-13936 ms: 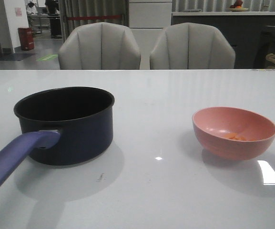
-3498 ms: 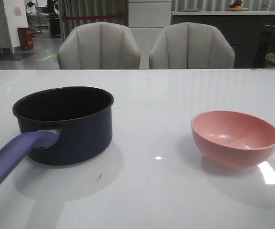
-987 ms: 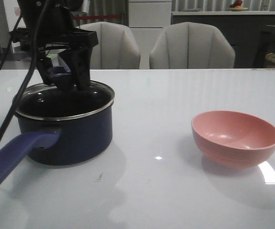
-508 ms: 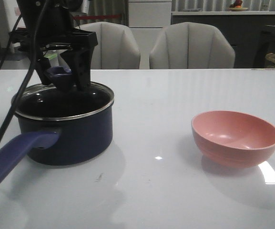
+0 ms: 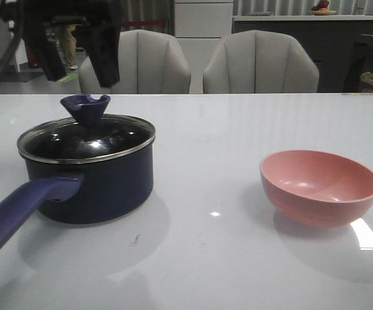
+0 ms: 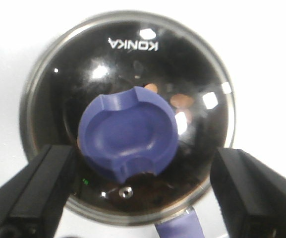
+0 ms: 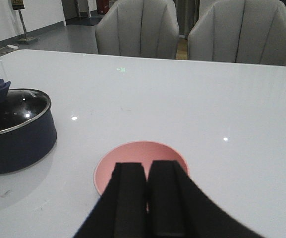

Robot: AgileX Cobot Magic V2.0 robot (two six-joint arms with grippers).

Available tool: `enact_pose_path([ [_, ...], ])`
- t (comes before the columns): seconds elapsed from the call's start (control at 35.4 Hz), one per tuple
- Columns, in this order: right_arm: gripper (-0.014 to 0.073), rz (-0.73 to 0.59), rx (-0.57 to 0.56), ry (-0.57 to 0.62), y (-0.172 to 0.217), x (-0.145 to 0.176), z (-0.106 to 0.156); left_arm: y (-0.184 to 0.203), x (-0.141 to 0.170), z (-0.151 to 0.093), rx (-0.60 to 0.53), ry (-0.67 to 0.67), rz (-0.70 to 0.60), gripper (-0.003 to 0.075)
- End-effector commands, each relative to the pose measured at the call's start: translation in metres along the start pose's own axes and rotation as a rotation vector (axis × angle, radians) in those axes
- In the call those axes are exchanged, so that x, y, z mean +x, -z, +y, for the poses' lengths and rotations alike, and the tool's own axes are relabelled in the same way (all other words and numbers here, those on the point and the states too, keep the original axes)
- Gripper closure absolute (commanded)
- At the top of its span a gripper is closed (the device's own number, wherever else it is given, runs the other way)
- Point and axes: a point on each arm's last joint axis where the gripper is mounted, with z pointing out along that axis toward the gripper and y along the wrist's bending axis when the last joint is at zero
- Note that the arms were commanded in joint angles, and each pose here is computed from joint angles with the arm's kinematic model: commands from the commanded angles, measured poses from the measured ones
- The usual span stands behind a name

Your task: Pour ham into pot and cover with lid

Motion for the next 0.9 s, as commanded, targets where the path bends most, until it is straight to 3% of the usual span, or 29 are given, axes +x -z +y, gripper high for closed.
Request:
enact_pose_path([
  [0.0,0.0447,-0.086,0.021,0.001,0.001,-0.015,-0.001,0.061,0.007,-0.007,0.007,-0.03,-0.181,0.0158],
  [0.17,0.0447,-0.086,0.021,0.001,0.001,-0.015,-0.001,0.102,0.042,-0.011,-0.004,-0.034,-0.343,0.0158],
  [0.39,0.0447,-0.086,0.021,0.001,0.001,-0.015,-0.001,0.127,0.1,-0.014,-0.013,-0.033,-0.457,0.0158],
  [0.51,0.0447,-0.086,0.021,0.001,0.001,-0.015,-0.001,0.142,0.133,-0.018,0.004,-0.022,-0.582,0.0158],
  [0.65,0.0447,-0.086,0.021,0.001,0.001,-0.015,-0.001,0.145,0.176,-0.019,-0.002,-0.01,-0.781,0.0158],
  [0.87,0.0447,-0.086,0.021,0.001,0.001,-0.015,-0.001,0.125,0.259,-0.02,-0.017,-0.005,-0.972,0.0159],
])
